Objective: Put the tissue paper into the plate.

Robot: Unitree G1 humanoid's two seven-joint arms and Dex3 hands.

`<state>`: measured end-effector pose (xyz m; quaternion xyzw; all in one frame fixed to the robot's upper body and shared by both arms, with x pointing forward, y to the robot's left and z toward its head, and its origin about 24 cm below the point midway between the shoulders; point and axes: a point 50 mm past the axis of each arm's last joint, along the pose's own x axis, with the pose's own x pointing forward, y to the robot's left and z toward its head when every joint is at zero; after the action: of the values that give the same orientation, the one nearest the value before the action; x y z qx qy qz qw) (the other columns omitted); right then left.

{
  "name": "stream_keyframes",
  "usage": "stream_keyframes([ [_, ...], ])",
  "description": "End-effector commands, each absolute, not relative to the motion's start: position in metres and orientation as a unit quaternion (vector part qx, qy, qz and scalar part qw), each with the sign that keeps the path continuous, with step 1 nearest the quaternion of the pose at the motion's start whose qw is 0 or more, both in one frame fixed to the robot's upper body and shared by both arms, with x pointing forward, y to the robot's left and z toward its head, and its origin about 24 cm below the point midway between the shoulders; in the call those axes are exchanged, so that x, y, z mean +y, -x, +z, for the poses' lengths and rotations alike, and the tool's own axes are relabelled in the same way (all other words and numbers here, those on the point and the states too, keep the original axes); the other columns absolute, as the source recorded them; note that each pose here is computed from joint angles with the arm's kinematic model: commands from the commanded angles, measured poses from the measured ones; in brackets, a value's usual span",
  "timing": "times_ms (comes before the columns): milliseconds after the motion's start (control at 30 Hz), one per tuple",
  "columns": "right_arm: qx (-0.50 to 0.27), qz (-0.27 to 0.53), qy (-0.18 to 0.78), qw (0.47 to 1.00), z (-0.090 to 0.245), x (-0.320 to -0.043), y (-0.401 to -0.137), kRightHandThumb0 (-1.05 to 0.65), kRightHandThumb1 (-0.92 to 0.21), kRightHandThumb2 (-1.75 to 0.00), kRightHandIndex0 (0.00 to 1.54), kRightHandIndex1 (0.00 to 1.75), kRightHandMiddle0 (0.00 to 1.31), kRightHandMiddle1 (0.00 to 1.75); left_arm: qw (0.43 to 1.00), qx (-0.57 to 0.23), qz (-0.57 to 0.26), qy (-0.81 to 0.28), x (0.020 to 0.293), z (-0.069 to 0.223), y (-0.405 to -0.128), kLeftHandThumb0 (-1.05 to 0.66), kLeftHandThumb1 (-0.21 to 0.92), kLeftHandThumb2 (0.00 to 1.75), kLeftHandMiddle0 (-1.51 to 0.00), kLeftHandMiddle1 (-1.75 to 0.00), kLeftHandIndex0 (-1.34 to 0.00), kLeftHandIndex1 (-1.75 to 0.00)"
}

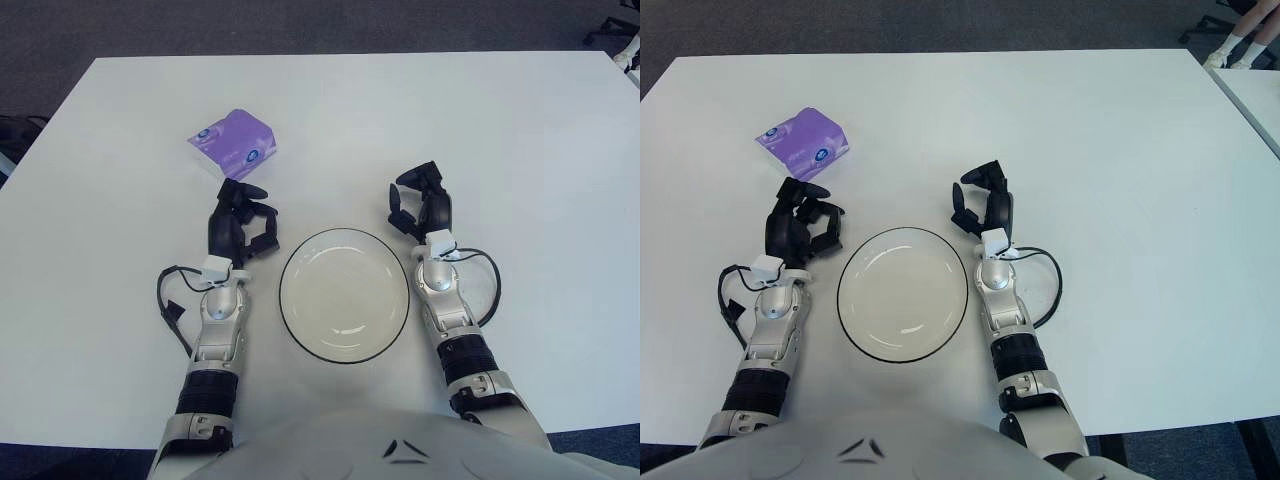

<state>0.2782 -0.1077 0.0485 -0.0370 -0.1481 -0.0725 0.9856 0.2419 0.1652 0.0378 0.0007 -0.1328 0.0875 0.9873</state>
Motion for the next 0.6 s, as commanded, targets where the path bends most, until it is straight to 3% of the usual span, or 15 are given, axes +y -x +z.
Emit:
stream_keyframes([
  [0,-0.011,-0.081,0.067,0.994,-0.016,-0.119,-0.241,-0.39,-0.65,-0.91,0.47,1.40,0.36,1.75,0.994,0.014,0.100,-0.028,0.171,-0.022,-0.200,-0.01,0.39,1.15,-0.67,-1.45,-0.39,-1.75],
  [567,-0.004,-0.081,0.069,0.994,-0.017,-0.118,-0.242,-0.39,-0.67,-0.87,0.48,1.39,0.34,1.75,0.981,-0.057,0.144,-0.112,0.167,0.006,-0.198,-0.01,0.35,1.19,-0.71,-1.44,-0.40,-1.75],
])
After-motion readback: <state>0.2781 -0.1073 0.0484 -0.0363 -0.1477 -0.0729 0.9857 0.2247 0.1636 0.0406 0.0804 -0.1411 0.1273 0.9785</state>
